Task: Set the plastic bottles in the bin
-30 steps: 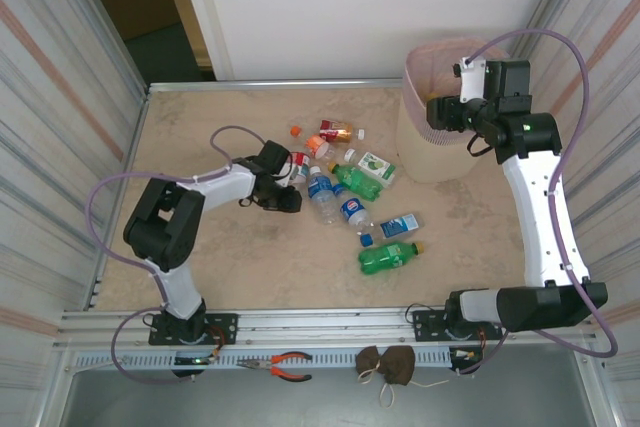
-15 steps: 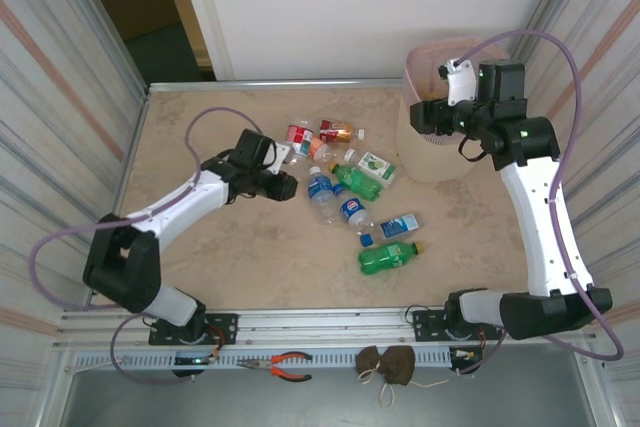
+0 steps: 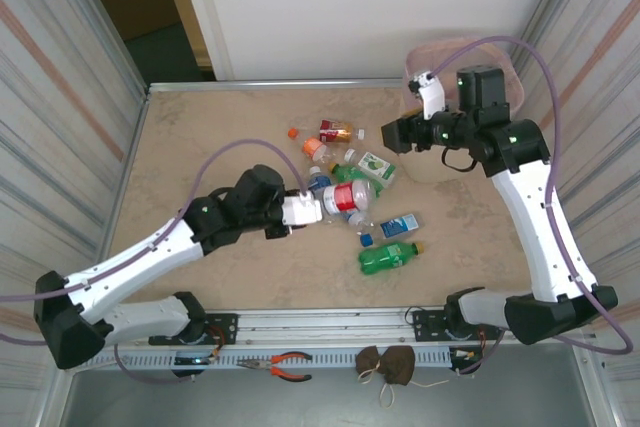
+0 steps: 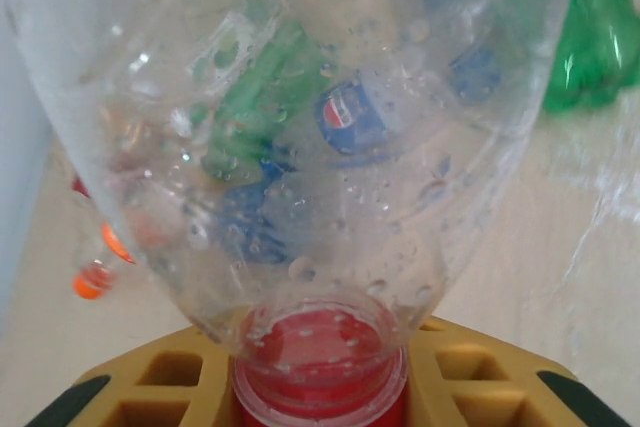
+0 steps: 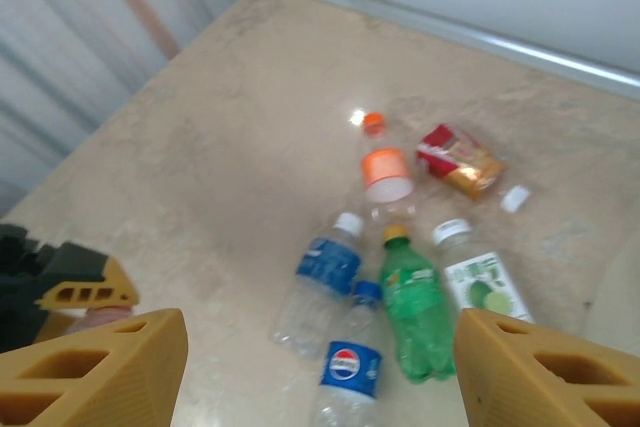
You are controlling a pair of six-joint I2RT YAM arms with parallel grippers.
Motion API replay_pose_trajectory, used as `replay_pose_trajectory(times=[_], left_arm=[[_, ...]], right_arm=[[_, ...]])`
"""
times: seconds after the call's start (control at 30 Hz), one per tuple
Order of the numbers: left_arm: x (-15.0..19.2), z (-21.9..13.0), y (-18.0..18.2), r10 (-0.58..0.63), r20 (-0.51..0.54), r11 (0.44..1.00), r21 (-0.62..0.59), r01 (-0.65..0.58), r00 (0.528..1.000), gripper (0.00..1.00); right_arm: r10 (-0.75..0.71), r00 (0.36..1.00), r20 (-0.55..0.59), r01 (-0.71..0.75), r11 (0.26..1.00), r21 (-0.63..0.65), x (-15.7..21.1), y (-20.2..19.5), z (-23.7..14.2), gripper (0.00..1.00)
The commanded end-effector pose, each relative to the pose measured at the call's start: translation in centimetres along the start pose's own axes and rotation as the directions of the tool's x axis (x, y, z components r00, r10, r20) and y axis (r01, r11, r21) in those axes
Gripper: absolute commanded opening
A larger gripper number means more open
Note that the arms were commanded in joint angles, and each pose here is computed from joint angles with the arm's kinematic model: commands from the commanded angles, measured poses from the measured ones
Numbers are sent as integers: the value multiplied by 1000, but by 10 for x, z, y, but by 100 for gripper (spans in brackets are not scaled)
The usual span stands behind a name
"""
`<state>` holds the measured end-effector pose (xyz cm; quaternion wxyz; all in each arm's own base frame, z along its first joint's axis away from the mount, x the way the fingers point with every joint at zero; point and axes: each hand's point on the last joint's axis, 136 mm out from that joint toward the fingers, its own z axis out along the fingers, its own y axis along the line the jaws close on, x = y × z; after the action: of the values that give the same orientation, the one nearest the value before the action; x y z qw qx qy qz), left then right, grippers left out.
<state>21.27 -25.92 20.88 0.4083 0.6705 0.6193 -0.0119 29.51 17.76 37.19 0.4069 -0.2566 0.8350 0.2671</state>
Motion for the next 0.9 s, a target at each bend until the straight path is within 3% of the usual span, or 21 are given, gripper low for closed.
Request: replay_pose_trajectory(times=[0.0, 0.23, 0.37, 0.57, 0.87], left_arm=[[19, -2, 5, 333, -161, 934, -81, -349, 929, 18], [6, -7, 8, 610, -265, 730, -178, -660, 747, 14], [-5, -10, 12, 674, -293, 638, -234, -734, 679, 13], [-15, -16, 18, 705, -328, 555, -297, -777, 629, 13], [-21, -18, 17, 712, -300, 554, -315, -770, 635, 13]], right_arm=[[-43, 996, -80, 36, 995, -90, 19, 28, -2, 70], [-112, 956, -270, 60, 979, -194, 70, 64, 18, 72], [-148, 908, -393, 40, 962, -269, 107, 89, 31, 74], [-195, 843, -501, 10, 937, -348, 150, 117, 47, 79], [-199, 803, -561, -10, 938, -346, 179, 120, 68, 83]])
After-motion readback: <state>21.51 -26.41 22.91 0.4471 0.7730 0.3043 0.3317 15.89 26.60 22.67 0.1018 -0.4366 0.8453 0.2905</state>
